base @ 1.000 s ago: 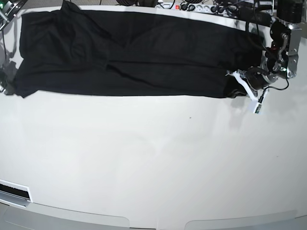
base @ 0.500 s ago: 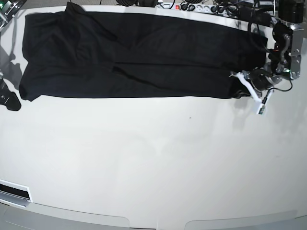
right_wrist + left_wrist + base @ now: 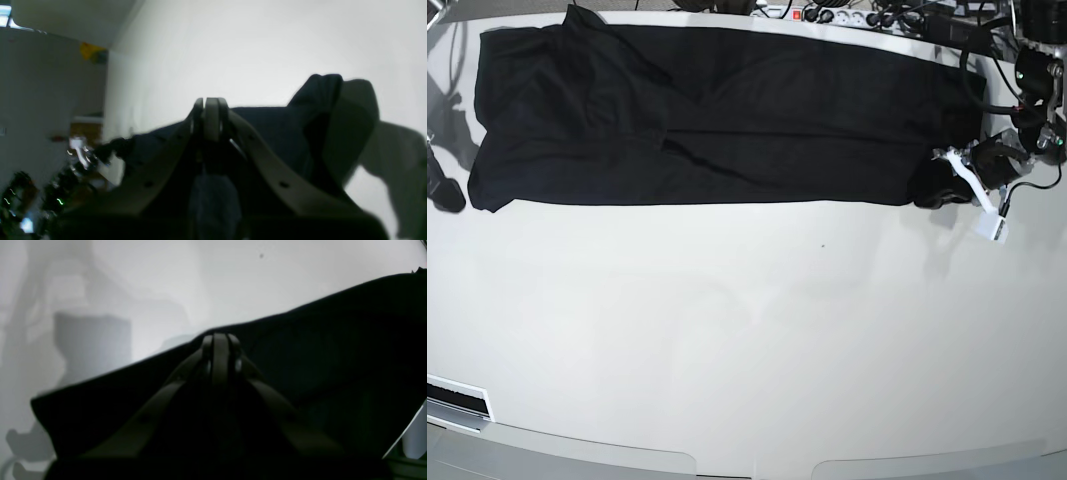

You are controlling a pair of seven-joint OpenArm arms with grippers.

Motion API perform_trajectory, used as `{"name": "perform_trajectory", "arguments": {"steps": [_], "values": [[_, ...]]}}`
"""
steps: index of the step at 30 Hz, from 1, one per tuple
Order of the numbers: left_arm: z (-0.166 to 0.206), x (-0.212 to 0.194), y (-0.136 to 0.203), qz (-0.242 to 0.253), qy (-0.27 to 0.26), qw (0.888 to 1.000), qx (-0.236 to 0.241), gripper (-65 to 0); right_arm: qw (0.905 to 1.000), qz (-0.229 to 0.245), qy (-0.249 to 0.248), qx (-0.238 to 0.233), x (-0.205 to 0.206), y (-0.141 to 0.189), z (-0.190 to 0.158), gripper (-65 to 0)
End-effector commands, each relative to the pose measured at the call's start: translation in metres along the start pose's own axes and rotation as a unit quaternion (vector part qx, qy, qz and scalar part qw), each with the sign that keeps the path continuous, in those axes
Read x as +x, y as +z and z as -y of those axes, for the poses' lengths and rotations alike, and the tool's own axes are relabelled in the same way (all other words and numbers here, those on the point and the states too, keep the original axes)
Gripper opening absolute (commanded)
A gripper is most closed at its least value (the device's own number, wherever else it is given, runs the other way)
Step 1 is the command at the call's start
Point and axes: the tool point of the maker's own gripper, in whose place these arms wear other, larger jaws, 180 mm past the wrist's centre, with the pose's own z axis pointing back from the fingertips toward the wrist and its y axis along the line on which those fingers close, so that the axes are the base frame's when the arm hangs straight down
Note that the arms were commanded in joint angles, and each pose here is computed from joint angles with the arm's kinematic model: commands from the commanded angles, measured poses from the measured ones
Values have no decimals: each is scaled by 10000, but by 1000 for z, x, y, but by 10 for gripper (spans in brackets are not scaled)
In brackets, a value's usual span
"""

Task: Layout the t-shirt on the table in an organized manner, then fold the t-shirt properly

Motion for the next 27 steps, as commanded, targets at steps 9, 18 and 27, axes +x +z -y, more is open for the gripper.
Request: {"name": "perform_trajectory", "arguments": {"steps": [9, 18, 27], "values": [[-33, 46, 17, 577, 186, 9964, 585, -486, 9874, -162, 1561, -187, 15, 26, -51, -650], [-64, 37, 21, 182, 597, 9873, 1459, -218, 9865, -217, 1610, -202, 10, 27, -54, -650], [-63, 31, 36, 130, 579, 9909, 1210, -218, 9867, -247, 1592, -216, 8, 28, -53, -650]]}}
